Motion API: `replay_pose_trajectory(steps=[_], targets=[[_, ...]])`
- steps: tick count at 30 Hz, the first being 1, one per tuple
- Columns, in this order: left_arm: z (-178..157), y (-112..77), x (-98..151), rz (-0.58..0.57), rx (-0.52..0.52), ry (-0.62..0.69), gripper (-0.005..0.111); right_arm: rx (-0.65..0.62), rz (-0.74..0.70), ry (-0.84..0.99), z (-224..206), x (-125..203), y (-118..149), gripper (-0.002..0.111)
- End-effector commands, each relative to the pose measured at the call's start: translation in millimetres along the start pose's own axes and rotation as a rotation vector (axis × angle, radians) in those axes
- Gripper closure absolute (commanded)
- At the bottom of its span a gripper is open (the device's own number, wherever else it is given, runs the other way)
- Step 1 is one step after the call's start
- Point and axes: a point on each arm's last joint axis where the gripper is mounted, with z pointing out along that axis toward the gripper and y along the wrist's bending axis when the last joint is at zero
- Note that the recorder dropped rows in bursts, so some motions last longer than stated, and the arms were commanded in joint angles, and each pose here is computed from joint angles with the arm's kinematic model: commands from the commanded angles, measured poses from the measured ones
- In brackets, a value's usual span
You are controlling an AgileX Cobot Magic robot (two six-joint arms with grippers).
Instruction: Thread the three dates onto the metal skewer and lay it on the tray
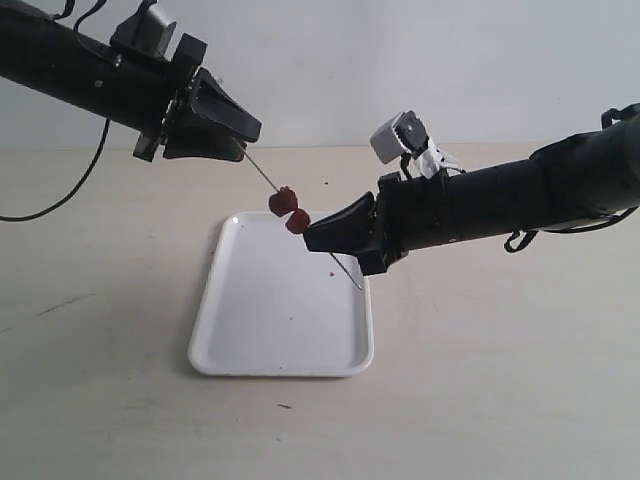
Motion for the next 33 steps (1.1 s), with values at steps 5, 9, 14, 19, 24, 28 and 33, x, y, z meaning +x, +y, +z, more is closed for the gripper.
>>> replay_pose_trajectory(steps=[5, 9, 14, 19, 24, 28, 33], targets=[[-4, -3.5, -2, 0.041, 0.019, -0.026, 0.064, -0.008, 0.002, -0.030, -1, -7, 3, 0.108], [-16, -0.1, -7, 0.054, 0.047, -0.085, 0.058, 0.030, 0.024, -0.018, -1, -6, -1, 0.108], [-35, 6.3, -12, 0.071, 0.056, -0.155, 0.052, 0.077, 0.051, 0.002, -1, -4, -5, 0.108], [-44, 12.2, -13, 0.104, 0.042, -0.175, 0.053, 0.079, 0.056, 0.002, -1, -4, -5, 0.108], [-47, 16.0, -12, 0.177, 0.015, -0.168, 0.053, 0.086, 0.112, 0.001, -2, -5, -5, 0.108], [-46, 17.9, -10, 0.216, -0.001, -0.154, 0.053, 0.080, 0.142, 0.015, -2, -3, -5, 0.108], [-46, 16.6, -11, 0.236, 0.008, -0.163, 0.053, 0.049, 0.137, 0.023, -1, -3, -2, 0.108]])
